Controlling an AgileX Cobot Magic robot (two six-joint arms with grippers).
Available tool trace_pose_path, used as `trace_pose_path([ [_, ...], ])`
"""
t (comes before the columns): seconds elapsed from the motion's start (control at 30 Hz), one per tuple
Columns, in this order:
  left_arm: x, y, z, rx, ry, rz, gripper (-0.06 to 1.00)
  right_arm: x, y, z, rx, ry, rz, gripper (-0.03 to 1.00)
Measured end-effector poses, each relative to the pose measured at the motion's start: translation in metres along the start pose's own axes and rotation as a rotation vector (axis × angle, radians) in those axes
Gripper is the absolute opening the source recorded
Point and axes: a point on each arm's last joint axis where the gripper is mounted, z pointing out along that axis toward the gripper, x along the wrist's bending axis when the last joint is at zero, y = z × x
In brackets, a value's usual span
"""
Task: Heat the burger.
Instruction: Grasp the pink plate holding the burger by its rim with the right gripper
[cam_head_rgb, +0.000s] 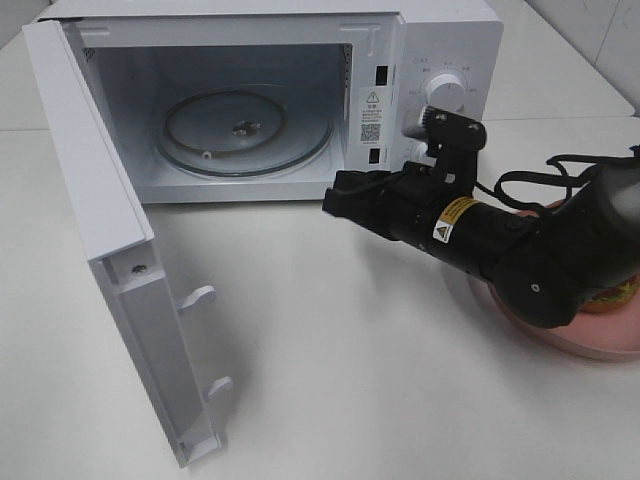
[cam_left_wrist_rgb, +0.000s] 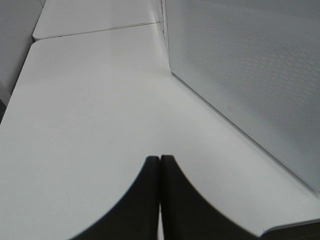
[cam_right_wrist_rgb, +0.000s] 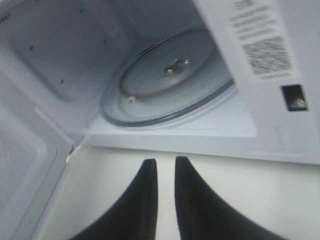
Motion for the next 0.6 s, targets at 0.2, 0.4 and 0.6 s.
trace_pose_path([
  [0.2, 0.000, 0.000, 0.000, 0.000, 0.000, 0.000, 0.00, 0.008, -0.003, -0.002, 0.074, 0.080, -0.247, 0.13],
  [0.4, 0.000, 0.000, 0.000, 0.000, 0.000, 0.000, 0.00, 0.012, 0.007, -0.011, 0.174, 0.044, -0.315, 0.15],
  [0.6, 0.000, 0.000, 0.000, 0.000, 0.000, 0.000, 0.00, 0.017, 0.029, -0.022, 0.289, 0.000, -0.420, 0.17],
])
